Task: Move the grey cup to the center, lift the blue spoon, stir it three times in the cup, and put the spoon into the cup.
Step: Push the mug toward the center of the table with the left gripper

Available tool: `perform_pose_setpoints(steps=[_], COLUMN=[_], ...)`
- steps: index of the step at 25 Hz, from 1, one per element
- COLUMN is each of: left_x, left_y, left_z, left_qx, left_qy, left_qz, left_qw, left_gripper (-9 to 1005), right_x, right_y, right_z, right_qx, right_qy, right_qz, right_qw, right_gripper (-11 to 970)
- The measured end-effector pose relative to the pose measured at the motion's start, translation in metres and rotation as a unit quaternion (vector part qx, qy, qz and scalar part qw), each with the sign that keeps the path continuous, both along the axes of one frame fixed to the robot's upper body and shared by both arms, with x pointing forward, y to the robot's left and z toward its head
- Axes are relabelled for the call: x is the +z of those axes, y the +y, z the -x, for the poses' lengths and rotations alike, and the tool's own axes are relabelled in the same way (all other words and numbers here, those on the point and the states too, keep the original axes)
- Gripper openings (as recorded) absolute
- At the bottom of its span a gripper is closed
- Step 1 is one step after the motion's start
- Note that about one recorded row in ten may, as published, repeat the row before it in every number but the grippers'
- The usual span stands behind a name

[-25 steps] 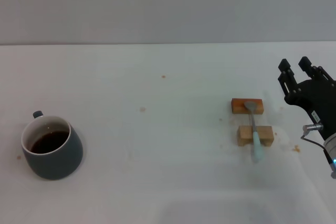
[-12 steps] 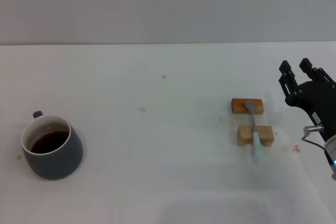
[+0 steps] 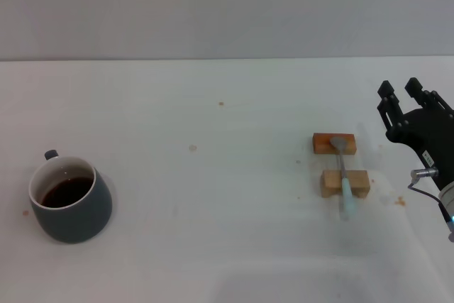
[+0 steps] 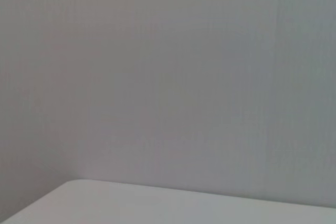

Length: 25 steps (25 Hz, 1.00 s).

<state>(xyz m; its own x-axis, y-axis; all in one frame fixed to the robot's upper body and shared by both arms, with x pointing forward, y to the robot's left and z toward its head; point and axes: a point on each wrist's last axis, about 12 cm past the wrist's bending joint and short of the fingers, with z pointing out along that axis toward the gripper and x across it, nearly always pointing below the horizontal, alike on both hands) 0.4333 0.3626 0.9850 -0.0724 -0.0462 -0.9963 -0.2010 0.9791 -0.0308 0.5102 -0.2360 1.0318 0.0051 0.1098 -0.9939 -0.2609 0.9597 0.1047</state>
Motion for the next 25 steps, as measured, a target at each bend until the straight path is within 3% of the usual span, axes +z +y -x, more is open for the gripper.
perform_pose_setpoints(steps=[2, 8, 10, 17, 25], left_x=[-0.001, -0.001, -0.001, -0.002, -0.003], left_y=[-0.001, -0.002, -0.001, -0.003, -0.024], left_z=[0.001, 0.001, 0.002, 0.002, -0.002], left_qx=[-0.004, -0.007, -0.007, -0.014, -0.068], left_qy=[0.003, 0.006, 0.005, 0.005, 0.006], left_qz=[-0.001, -0.003, -0.004, -0.005, -0.003], left_qw=[1.000, 1.000, 1.000, 1.000, 0.998], left_gripper=[813, 602, 363, 246, 80], right_x=[0.000, 0.001, 0.001, 0.002, 0.003], right_y=[0.000, 0.000, 0.000, 0.000, 0.000], right_z=[0.000, 0.001, 0.001, 0.000, -0.001], right_qx=[0.000, 0.000, 0.000, 0.001, 0.001], right_qy=[0.000, -0.003, -0.003, -0.005, -0.007], right_qz=[0.000, -0.001, -0.001, -0.002, -0.002], right_qw=[1.000, 1.000, 1.000, 1.000, 1.000], right_gripper=[445, 445, 445, 444, 444])
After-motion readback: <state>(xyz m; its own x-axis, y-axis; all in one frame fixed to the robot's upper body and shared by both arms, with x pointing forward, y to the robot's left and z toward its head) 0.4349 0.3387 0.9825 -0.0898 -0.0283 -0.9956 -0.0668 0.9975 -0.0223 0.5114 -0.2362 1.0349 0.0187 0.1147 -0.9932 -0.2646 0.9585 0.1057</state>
